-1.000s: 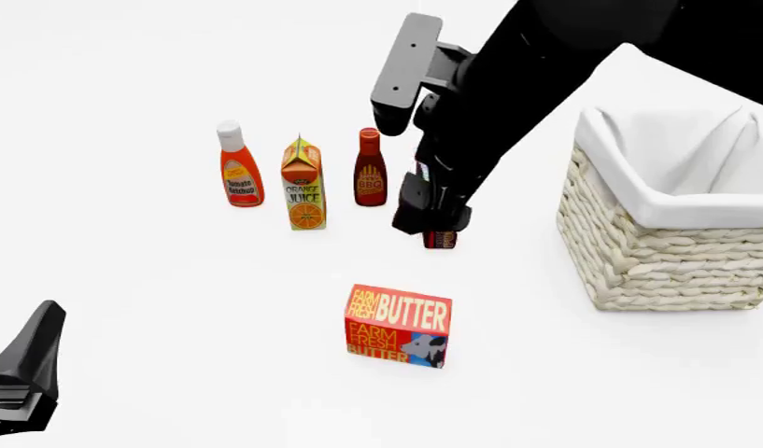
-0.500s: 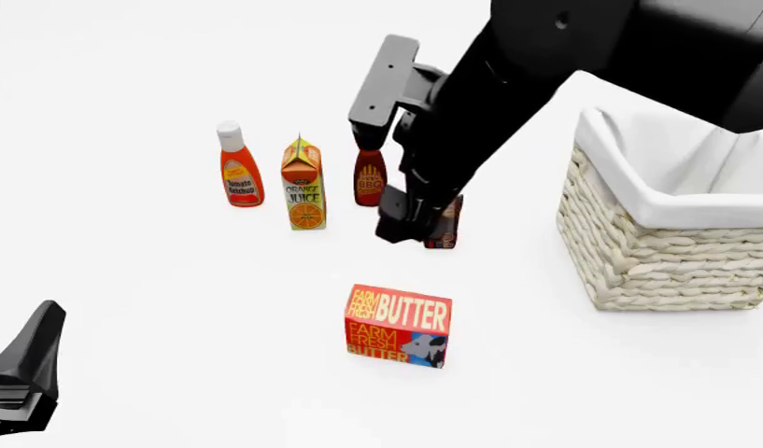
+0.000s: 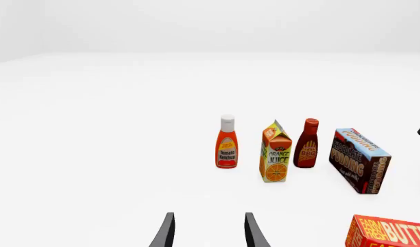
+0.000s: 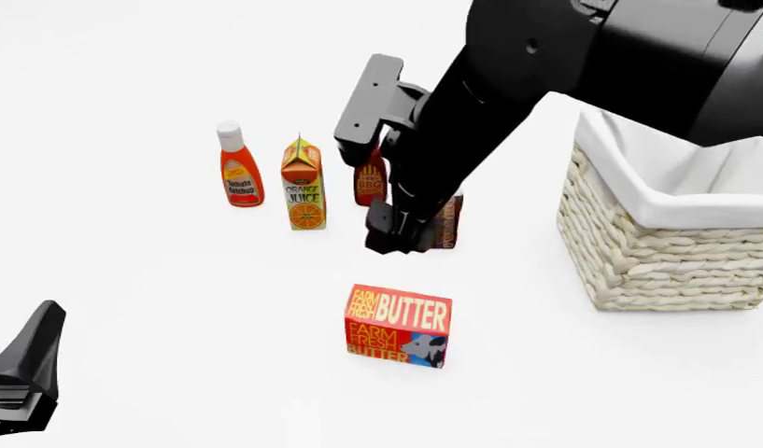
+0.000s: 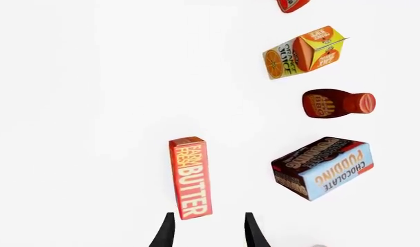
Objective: Pick the butter and place it in the basket.
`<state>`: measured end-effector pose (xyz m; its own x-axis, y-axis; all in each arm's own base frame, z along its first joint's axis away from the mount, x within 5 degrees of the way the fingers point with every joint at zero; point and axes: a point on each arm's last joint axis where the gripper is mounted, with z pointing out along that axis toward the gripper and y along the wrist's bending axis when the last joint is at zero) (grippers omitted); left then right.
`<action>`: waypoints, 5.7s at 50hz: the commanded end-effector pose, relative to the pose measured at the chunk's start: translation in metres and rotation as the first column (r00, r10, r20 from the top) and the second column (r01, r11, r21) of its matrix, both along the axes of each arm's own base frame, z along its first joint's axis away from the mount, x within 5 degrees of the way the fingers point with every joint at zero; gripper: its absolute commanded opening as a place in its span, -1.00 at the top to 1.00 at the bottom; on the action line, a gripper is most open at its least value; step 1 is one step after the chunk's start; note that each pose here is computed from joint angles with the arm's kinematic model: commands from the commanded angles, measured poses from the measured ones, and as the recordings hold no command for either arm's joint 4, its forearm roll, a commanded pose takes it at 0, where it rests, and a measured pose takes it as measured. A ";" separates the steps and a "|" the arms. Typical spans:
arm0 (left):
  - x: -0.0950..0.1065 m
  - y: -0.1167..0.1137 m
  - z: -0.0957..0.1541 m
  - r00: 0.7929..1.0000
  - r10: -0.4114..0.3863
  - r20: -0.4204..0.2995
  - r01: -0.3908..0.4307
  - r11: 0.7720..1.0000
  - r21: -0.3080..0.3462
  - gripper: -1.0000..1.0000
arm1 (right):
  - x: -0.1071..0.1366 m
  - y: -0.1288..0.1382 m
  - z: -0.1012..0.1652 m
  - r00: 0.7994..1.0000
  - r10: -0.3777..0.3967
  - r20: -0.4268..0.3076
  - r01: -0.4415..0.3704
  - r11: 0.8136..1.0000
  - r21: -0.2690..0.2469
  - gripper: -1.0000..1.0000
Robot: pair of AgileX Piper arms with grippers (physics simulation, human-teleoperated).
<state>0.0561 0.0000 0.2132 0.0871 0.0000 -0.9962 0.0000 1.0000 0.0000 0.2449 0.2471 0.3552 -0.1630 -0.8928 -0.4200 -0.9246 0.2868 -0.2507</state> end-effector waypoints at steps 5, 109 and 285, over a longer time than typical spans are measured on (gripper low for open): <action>0.000 0.000 0.000 1.000 0.000 0.000 0.000 1.000 0.000 -1.00 | -0.003 0.006 -0.010 1.000 0.000 -0.016 0.000 1.000 -0.001 -1.00; 0.000 0.000 0.000 1.000 0.000 0.000 0.000 1.000 0.000 -1.00 | 0.017 0.031 -0.057 0.999 0.026 -0.028 -0.026 0.999 -0.029 -1.00; 0.000 0.000 0.000 1.000 0.000 0.000 0.000 1.000 0.000 -1.00 | 0.028 0.038 -0.123 0.996 -0.013 -0.085 0.007 0.998 -0.069 -1.00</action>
<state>0.0561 0.0000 0.2132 0.0871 0.0000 -0.9962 0.0000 1.0000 0.0000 0.2715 0.2848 0.2355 -0.2026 -0.9174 -0.3427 -0.9411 0.2791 -0.1907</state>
